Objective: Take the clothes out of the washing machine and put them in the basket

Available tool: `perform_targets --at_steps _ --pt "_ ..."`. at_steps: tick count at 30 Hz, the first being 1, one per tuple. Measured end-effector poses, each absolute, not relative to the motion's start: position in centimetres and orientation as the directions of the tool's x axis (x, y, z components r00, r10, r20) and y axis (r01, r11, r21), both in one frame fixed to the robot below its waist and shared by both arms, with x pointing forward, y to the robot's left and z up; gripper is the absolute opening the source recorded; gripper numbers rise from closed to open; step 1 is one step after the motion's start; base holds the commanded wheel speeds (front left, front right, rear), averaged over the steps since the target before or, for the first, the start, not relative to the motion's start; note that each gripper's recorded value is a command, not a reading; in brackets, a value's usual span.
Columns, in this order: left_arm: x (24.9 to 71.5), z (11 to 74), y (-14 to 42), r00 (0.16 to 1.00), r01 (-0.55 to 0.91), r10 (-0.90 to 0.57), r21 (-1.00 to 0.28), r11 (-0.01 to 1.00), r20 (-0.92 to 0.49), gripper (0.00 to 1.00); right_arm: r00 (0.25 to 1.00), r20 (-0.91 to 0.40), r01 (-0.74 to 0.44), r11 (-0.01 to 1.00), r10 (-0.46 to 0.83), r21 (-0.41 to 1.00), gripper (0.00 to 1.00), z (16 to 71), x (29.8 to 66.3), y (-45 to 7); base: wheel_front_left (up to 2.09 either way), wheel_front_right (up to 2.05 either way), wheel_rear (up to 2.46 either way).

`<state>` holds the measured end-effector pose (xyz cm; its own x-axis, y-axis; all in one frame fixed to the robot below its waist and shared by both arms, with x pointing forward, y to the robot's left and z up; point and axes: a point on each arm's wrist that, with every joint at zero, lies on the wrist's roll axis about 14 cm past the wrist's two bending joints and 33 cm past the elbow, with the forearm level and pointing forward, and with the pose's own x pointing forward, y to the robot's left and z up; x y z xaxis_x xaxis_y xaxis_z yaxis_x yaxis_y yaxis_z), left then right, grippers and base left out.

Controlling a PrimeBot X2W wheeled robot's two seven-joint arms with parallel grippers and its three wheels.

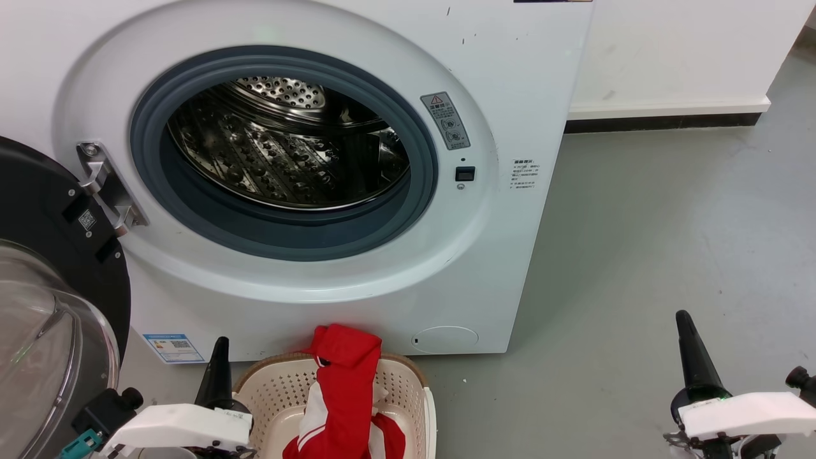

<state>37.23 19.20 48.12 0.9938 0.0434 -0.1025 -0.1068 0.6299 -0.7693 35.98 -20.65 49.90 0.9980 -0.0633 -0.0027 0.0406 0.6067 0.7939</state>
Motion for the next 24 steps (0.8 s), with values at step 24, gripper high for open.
perform_targets --at_steps 24 --pt "37.9 48.7 19.3 0.996 -0.09 0.017 -0.92 0.38 -0.09 0.0 0.999 -0.023 0.039 0.367 -0.046 0.929 0.0 49.9 37.1 -20.6 0.0 0.0 0.0"
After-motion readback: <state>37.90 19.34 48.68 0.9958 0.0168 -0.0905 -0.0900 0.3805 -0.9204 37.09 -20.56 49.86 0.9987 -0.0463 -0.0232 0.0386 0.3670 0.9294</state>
